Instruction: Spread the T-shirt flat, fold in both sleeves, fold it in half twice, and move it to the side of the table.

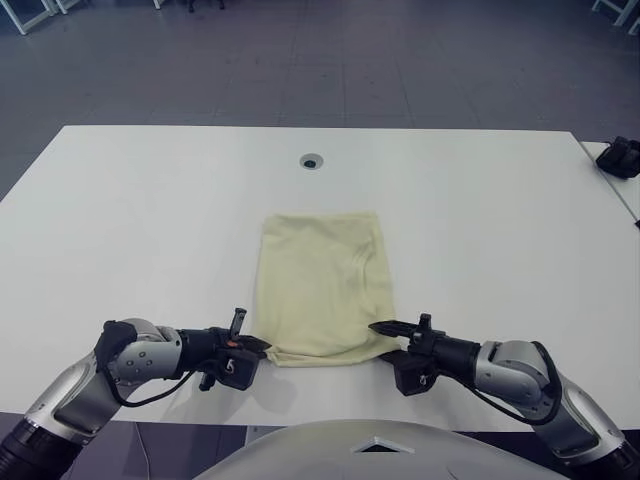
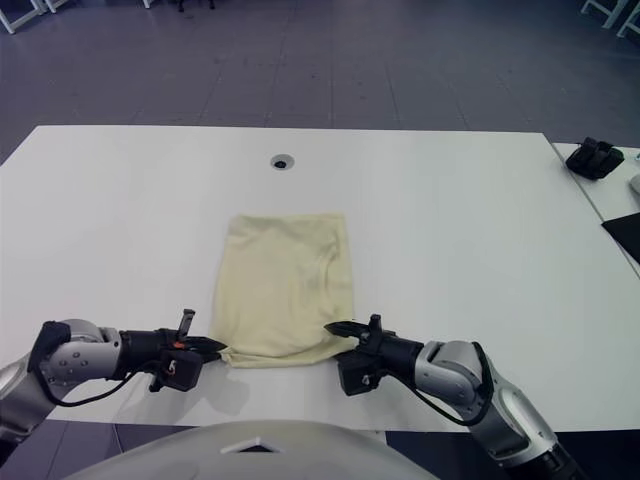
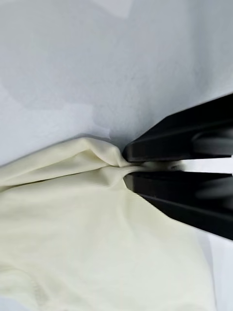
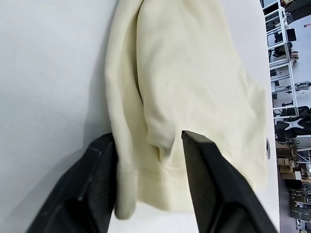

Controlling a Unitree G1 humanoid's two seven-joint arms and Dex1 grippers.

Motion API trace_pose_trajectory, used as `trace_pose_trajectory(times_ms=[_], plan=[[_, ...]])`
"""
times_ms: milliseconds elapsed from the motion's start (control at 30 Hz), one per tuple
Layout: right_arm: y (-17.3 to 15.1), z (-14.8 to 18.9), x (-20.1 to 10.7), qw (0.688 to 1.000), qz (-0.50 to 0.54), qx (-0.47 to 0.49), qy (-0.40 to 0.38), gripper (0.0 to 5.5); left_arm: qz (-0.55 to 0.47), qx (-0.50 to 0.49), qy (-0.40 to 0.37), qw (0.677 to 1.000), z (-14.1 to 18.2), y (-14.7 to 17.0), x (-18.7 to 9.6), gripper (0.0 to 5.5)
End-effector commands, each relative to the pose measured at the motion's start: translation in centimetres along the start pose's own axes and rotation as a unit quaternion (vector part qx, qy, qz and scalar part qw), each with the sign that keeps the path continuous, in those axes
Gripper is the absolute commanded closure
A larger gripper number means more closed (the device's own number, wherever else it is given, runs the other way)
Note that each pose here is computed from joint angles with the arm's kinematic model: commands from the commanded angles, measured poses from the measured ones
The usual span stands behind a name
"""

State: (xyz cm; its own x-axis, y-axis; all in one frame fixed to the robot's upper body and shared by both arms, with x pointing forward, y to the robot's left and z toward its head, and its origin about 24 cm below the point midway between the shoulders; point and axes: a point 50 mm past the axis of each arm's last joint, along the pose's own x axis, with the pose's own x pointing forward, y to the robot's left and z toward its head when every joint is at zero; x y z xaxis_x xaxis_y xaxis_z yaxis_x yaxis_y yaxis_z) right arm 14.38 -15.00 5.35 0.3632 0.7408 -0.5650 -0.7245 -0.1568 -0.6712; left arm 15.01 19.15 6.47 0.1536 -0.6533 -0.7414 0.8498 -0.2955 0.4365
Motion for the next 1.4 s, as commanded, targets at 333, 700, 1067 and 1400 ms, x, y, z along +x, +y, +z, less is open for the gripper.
trace_pose_trajectory(times_ms=[333, 700, 1067, 1400], plan=[[-1.4, -0.5, -0.5, 1.000, -0.004, 0.002, -0.004, 5.50, 0.014, -0.056, -0.010, 0.998, -0.4, 0.8, 0.5, 5.40], [-0.7, -0.2, -3.2, 0.987, 0.076, 0.142, -0.002, 5.50, -0.027, -0.154, -0.066, 0.986, 0.6, 1.7, -0.2, 5.40], [-1.8, 0.7, -4.7, 0.945, 0.137, 0.294, -0.035, 5.50, -0.093, -0.290, -0.130, 0.943, 1.8, 1.8, -1.5, 5.40], [-7.1, -2.0, -4.7, 0.908, 0.096, 0.398, -0.082, 5.50, -0.052, -0.337, -0.166, 0.925, 0.0, 7.1, -2.3, 5.40]])
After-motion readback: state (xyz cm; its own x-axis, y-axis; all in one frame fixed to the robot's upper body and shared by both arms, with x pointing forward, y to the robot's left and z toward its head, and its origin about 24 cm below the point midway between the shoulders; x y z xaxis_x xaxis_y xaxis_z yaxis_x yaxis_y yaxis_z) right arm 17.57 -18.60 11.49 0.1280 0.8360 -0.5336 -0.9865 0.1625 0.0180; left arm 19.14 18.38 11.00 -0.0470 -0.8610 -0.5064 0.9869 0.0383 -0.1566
